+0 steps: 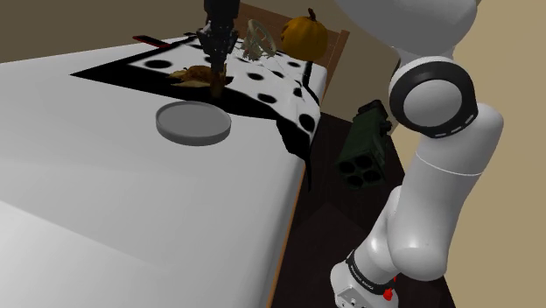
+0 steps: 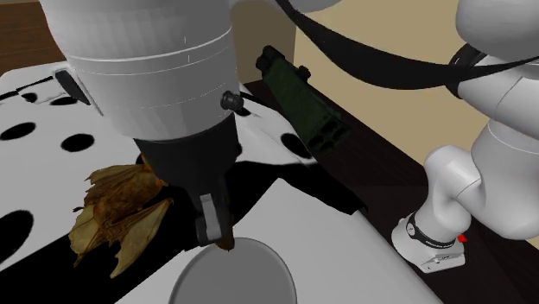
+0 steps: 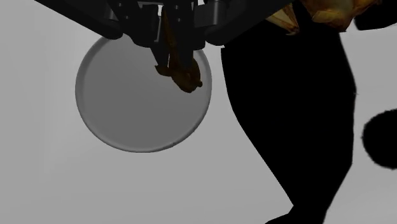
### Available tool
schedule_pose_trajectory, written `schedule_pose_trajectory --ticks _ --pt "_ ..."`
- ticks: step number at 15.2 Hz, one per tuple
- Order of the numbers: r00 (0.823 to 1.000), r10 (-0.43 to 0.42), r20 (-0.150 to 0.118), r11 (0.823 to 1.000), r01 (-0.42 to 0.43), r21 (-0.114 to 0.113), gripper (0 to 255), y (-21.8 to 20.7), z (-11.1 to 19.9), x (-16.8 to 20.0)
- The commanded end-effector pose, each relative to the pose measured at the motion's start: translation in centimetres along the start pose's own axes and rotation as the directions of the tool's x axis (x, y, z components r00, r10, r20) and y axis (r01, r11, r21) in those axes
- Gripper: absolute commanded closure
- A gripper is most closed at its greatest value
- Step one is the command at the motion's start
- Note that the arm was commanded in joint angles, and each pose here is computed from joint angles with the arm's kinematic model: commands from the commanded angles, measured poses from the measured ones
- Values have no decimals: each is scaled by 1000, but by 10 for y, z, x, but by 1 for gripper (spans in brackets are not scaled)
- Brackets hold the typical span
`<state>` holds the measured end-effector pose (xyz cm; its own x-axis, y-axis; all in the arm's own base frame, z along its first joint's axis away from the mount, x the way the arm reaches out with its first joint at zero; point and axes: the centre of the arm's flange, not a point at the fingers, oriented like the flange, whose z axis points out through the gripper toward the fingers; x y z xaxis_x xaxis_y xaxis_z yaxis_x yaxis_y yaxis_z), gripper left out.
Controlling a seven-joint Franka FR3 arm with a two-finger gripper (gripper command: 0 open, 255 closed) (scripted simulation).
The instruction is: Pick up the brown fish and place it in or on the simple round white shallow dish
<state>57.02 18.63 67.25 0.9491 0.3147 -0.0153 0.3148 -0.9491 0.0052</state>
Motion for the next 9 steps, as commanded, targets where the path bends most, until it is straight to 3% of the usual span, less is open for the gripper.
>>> schedule_pose_trajectory --ticks 1,4,9 --pt "1000 1 0 1000 -1 0 255 -26 -2 5" --pt "1000 1 0 1000 -1 0 255 -61 -3 9" --pt "1000 1 0 1000 -1 0 255 -61 23 9"
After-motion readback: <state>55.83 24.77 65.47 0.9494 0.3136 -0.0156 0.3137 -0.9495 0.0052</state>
